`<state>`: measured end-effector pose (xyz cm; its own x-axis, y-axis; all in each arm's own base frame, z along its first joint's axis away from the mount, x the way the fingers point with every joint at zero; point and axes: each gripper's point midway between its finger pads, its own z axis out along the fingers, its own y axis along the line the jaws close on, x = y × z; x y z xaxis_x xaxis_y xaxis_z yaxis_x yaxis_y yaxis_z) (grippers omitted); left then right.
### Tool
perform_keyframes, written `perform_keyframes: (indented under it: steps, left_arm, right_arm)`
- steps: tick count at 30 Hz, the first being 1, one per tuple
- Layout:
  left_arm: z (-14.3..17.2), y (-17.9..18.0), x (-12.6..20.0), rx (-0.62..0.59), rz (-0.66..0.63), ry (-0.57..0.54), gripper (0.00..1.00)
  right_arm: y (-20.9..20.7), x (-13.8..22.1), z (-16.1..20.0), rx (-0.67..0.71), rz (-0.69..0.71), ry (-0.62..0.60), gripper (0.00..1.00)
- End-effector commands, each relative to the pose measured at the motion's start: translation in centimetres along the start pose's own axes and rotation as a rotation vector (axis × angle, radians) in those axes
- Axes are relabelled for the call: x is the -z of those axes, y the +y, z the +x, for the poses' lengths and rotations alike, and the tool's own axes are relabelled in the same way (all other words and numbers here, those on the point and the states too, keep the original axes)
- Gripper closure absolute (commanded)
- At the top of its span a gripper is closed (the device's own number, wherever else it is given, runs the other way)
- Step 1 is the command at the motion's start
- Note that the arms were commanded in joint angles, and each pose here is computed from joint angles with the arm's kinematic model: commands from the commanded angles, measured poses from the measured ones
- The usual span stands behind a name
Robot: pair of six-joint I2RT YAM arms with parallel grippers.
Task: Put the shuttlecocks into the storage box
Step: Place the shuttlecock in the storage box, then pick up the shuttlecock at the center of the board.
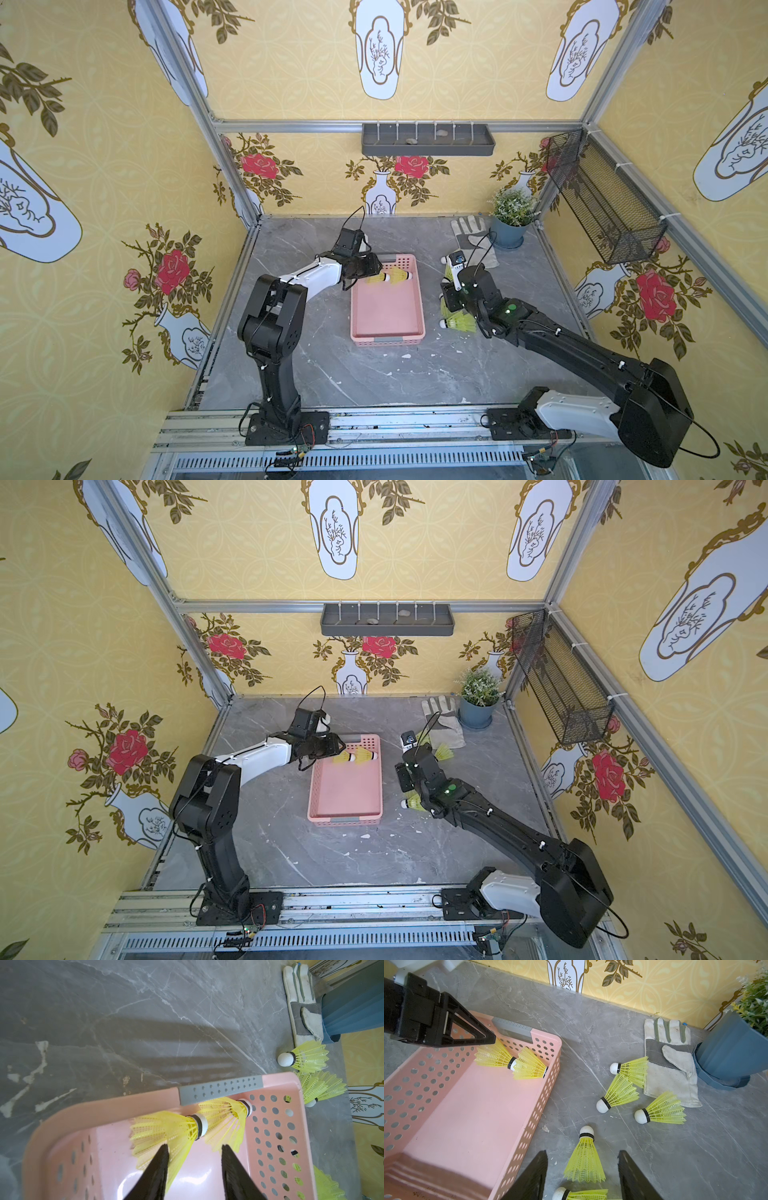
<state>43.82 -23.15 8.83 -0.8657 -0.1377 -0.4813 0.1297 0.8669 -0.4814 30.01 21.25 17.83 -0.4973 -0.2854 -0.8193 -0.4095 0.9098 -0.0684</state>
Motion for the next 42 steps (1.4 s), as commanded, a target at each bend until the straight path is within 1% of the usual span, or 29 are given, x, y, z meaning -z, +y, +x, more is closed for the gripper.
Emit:
perform_keyframes:
  steps: [1,5,11,16,20,23,26,30,37,42]
  left_arm:
    - [-0.5,0.4,0.6,-0.018,-0.036,-0.012,0.52]
    - [-0.6,0.1,1.4,-0.028,-0.039,-0.022,0.47]
    - [-1.5,-0.8,4.0,-0.054,-0.041,-0.059,0.42]
    - [-2.4,-1.8,8.4,-0.106,-0.059,-0.116,0.39]
    - [-2.3,-1.9,12.2,-0.157,-0.090,-0.153,0.36]
    - [-1.8,-2.2,14.9,-0.196,-0.095,-0.167,0.34]
    - [-1.0,-2.5,17.7,-0.236,-0.093,-0.175,0.31]
    - [0.3,-2.1,20.4,-0.273,-0.095,-0.183,0.29]
    - [3.2,-1.5,22.7,-0.299,-0.079,-0.179,0.27]
    - [4.7,-0.4,23.7,-0.341,-0.111,-0.194,0.27]
  right_arm:
    - [-0.3,0.0,-0.3,-0.014,0.015,-0.011,0.43]
    - [-0.5,0.1,-0.3,-0.024,0.025,-0.014,0.42]
    - [-1.0,0.3,-0.1,-0.060,0.050,-0.016,0.42]
    - [-1.9,0.5,0.4,-0.128,0.082,-0.004,0.41]
    - [-2.9,0.5,1.0,-0.196,0.100,0.022,0.41]
    - [-3.6,0.3,1.7,-0.261,0.086,0.053,0.40]
    - [-4.1,0.0,2.4,-0.327,0.041,0.084,0.40]
    - [-4.7,-0.6,3.0,-0.376,0.022,0.100,0.39]
    - [-5.0,-3.1,3.9,-0.465,-0.005,0.170,0.38]
    - [-5.3,-5.6,4.2,-0.510,-0.003,0.221,0.38]
